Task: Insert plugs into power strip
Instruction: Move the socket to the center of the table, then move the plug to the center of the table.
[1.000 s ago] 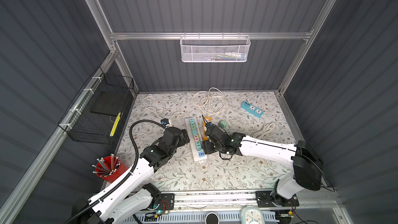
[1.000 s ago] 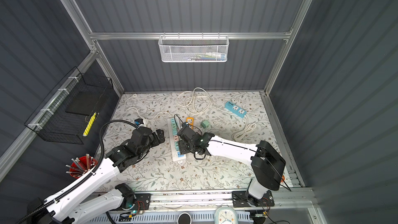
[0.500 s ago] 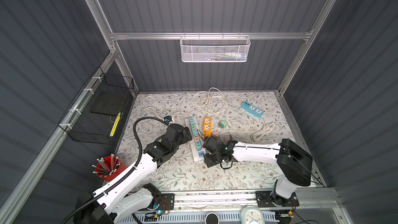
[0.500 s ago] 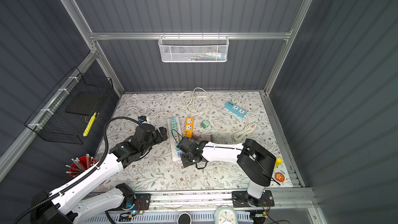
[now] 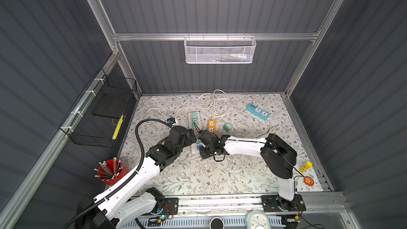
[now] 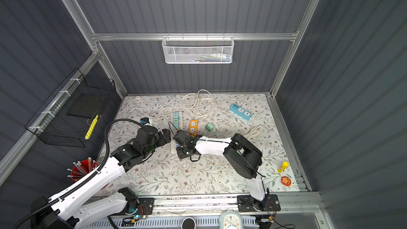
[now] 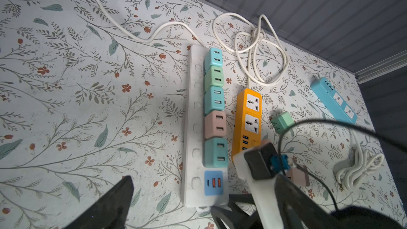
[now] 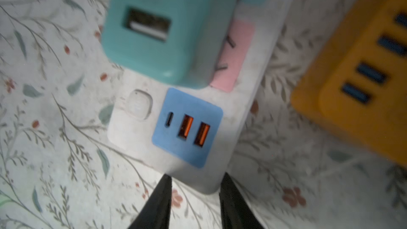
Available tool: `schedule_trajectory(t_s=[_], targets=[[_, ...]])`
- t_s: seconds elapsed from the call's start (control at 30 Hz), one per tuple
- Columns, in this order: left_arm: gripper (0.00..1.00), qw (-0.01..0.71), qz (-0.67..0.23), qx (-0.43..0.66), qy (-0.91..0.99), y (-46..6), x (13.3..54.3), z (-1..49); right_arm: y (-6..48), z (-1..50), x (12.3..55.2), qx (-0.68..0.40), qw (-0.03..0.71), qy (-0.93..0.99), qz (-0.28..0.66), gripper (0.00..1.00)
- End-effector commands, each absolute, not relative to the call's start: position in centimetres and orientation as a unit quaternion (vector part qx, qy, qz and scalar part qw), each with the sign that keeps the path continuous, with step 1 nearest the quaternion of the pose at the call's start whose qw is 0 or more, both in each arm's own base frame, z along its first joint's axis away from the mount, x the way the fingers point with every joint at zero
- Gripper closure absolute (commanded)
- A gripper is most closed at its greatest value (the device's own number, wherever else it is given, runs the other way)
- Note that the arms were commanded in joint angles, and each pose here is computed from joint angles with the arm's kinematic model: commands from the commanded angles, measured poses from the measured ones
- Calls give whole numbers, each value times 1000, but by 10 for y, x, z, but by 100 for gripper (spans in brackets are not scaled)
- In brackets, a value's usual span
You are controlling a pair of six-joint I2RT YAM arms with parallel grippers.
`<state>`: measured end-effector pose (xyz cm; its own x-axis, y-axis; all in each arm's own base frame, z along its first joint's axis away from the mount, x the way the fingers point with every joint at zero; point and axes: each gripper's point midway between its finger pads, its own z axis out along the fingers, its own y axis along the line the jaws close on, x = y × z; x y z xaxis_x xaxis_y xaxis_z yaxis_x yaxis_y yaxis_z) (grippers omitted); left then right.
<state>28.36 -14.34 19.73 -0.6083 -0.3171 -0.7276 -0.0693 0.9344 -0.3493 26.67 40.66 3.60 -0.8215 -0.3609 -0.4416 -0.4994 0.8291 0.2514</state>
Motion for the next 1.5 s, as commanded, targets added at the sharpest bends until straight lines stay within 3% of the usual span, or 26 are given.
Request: schedule_trajectory(t_s=[0.0, 0.13, 0.23, 0.33, 0.43, 0.6, 0.97, 1.47], targets=[[0, 438, -144, -109, 881, -140, 283, 211, 424, 42, 289, -233, 205, 930, 198, 63], [0, 449, -136, -103, 877, -138, 286, 219, 425, 60, 307, -224, 218, 927, 206, 63], [0, 456, -120, -79, 878, -140, 290, 229, 412, 103, 297, -231, 238, 921, 205, 61], [0, 461, -108, -66, 878, -143, 298, 240, 378, 143, 290, -213, 285, 913, 202, 50], [0, 455, -115, -58, 881, -156, 307, 238, 331, 151, 300, -171, 309, 920, 171, 39], [1, 409, -111, -31, 905, -184, 326, 213, 267, 135, 334, -105, 308, 938, 123, 34], [7, 343, -93, 24, 934, -227, 356, 174, 268, 86, 392, -92, 272, 951, 117, 30], [7, 314, -96, 38, 944, -251, 367, 149, 268, 32, 378, -100, 222, 965, 102, 33]])
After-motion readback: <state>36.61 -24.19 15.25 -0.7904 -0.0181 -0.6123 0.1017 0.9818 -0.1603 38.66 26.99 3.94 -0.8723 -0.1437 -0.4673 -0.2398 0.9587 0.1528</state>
